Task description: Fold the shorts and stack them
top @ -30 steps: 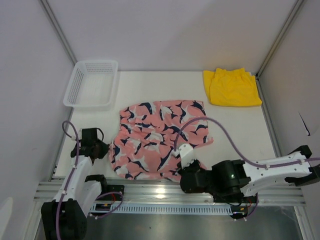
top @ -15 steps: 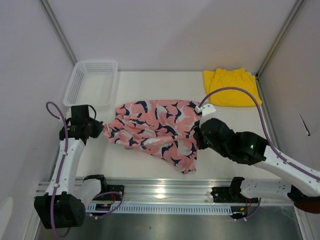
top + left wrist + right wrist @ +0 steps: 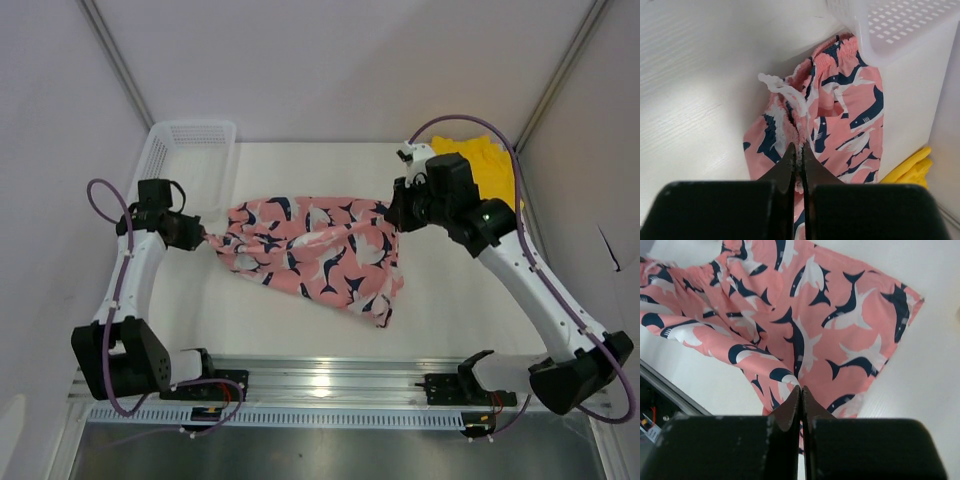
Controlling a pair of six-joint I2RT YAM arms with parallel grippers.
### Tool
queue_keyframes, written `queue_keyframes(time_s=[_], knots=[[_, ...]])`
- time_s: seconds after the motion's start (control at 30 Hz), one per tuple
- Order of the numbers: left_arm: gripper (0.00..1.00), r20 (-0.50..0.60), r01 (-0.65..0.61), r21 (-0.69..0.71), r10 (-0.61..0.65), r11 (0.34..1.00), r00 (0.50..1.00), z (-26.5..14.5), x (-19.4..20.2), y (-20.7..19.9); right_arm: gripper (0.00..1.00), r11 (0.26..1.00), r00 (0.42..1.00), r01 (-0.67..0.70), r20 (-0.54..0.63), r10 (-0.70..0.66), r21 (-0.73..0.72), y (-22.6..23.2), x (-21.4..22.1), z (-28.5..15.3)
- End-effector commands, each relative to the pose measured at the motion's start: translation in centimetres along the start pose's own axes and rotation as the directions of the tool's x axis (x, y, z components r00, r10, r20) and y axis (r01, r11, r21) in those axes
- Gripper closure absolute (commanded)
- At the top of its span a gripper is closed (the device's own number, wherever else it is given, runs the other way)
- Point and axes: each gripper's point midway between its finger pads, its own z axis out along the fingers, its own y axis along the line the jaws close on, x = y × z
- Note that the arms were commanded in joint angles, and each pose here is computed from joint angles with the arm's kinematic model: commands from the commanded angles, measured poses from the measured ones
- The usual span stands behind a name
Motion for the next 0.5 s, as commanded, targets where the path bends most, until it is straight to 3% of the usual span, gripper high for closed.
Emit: queue_keyframes(time_s=[0.0, 0.33, 0.47], knots=[[1.0, -0.055, 0.08, 0.036, -0.078, 0.996, 0.995, 0.3, -0.7, -2.9, 1.0, 0.988, 0.995, 0.049, 0.094, -0.035, -0.146, 0.6, -4.7, 0.6], [1.0, -0.136, 0.132, 0.012, -0.129, 0.991, 0.982, 3.0, -1.6, -7.3, 1.0, 0.975, 0.988, -0.064, 0.122, 0.091, -0.214, -6.0, -8.7, 5.7], [1.0, -0.138, 0.165, 0.009, -0.162, 0.986, 0.977, 4.2, -2.0, -8.3, 1.0, 0.965, 0.986, -0.119, 0.083, 0.142, -0.233, -8.3, -8.7, 9.9]])
